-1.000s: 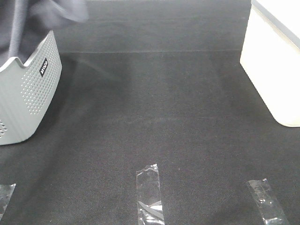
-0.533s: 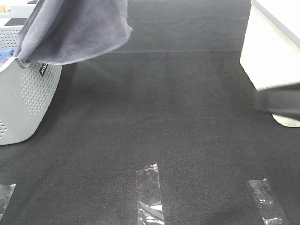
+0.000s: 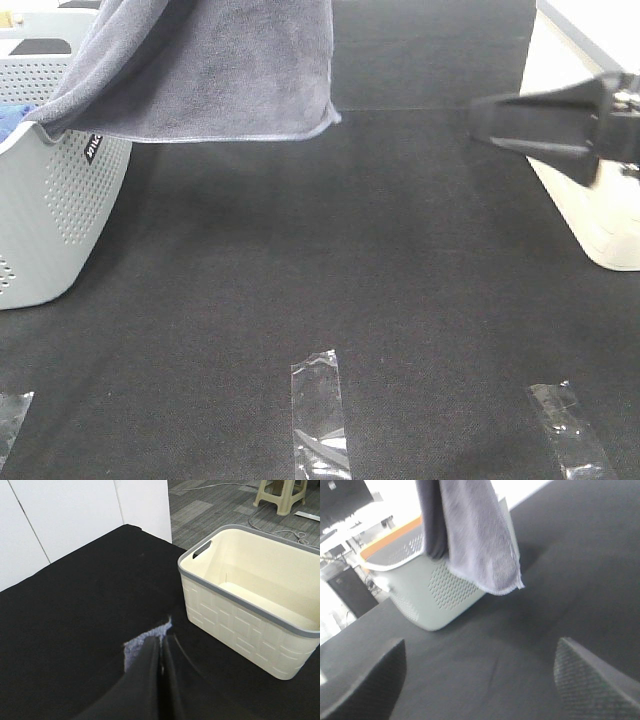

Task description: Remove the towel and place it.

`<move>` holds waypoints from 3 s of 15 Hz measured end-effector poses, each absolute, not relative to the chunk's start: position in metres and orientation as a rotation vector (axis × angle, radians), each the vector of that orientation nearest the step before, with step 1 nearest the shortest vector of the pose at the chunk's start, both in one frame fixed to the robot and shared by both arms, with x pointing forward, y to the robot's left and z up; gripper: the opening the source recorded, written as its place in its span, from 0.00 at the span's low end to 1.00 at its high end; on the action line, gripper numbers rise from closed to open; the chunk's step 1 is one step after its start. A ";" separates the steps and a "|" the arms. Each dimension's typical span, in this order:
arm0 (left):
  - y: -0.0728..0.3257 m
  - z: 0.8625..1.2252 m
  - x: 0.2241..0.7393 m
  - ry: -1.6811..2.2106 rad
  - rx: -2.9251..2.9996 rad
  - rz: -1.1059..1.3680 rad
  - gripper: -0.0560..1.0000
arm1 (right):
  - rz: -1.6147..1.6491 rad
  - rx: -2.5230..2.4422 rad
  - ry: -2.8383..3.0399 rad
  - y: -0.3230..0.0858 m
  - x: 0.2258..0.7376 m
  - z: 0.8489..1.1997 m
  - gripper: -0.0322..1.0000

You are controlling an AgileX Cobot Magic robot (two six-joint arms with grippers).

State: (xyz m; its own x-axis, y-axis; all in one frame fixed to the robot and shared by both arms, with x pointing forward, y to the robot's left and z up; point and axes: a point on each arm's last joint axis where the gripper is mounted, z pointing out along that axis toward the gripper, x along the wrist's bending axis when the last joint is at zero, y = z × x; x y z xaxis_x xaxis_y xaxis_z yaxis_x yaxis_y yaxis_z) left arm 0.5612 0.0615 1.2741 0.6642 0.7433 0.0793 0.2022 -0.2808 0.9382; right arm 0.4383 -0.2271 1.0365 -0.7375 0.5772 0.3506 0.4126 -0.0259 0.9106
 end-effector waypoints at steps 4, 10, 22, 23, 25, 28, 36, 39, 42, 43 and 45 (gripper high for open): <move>0.060 1.272 0.557 0.762 1.831 0.566 0.05 | 1.907 0.933 2.205 -0.209 0.474 1.022 0.77; 0.059 1.267 0.553 0.780 1.887 0.493 0.05 | 1.781 0.730 2.352 -0.148 0.530 1.010 0.77; 0.056 1.266 0.551 0.762 1.902 0.470 0.05 | 1.695 0.855 2.386 -0.133 0.589 0.969 0.77; 0.056 1.266 0.551 0.761 1.902 0.470 0.05 | 1.735 0.856 2.390 -0.132 0.588 0.971 0.77; 0.056 1.266 0.551 0.761 1.902 0.470 0.05 | 1.839 0.799 2.403 -0.128 0.583 0.976 0.69; 0.056 1.267 0.551 0.759 1.894 0.475 0.05 | 1.892 0.767 2.409 -0.127 0.580 0.978 0.54; 0.060 1.267 0.557 0.781 1.885 0.567 0.05 | 1.918 0.885 2.477 -0.126 0.576 0.977 0.03; 0.057 1.244 0.578 0.896 1.926 0.633 0.05 | 1.844 1.015 2.544 -0.129 0.568 0.989 0.03; 0.059 1.219 0.603 1.056 1.950 0.771 0.05 | 1.552 1.187 2.580 -0.142 0.562 1.016 0.03; 0.061 1.210 0.613 1.115 1.943 0.807 0.05 | 1.443 1.304 2.566 -0.147 0.562 1.026 0.03; 0.064 1.191 0.631 1.161 1.953 0.820 0.05 | 1.087 1.471 2.554 -0.162 0.569 1.052 0.03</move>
State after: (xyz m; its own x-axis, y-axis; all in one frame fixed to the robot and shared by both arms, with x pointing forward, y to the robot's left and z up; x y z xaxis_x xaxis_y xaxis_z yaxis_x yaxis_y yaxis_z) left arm 0.6310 0.0638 1.1913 0.3947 0.9047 0.1606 0.4535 -0.3438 0.8223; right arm 0.5686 -0.1619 1.0522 -0.5615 0.7614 0.3240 0.7614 0.3220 0.5627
